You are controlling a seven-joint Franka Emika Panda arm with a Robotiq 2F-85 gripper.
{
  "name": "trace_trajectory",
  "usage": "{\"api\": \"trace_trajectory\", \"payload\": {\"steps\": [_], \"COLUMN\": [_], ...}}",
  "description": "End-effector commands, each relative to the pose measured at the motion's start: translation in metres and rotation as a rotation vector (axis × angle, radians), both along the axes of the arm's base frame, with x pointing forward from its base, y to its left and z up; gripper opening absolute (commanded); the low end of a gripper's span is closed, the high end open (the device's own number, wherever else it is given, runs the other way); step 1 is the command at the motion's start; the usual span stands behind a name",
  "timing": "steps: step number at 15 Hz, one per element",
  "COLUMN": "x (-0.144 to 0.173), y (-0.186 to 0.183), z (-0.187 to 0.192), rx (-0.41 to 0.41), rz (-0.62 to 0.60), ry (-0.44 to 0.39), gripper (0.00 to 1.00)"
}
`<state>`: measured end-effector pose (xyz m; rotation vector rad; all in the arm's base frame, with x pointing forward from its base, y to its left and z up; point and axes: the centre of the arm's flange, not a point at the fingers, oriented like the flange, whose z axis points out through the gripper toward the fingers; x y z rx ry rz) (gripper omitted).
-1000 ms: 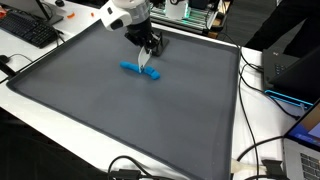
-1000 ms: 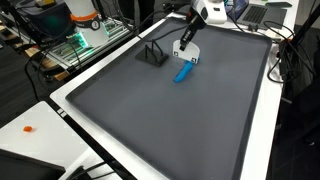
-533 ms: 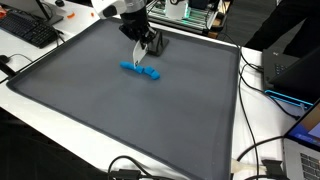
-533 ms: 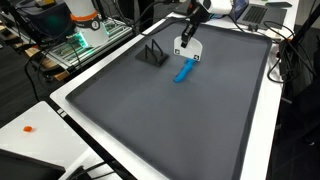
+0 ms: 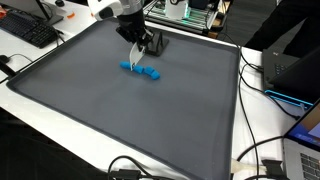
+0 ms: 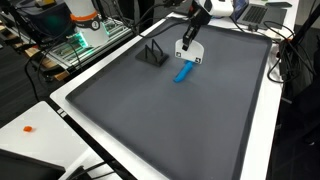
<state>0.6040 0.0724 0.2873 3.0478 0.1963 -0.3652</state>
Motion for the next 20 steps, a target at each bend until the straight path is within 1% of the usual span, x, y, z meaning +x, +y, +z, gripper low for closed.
{"api": "trace_trajectory", "payload": {"steps": [1,13,20], "x": [0.008,0.020,0.022], "y": [-0.004,-0.006,-0.007], "z": [-0.011,-0.032,-0.047], "rx": [-0.024,-0.042,-0.053], "rz": [-0.003,0.012,0.018], "ry": [-0.013,-0.039,-0.043], "gripper": [0.01,0.01,0.01]}}
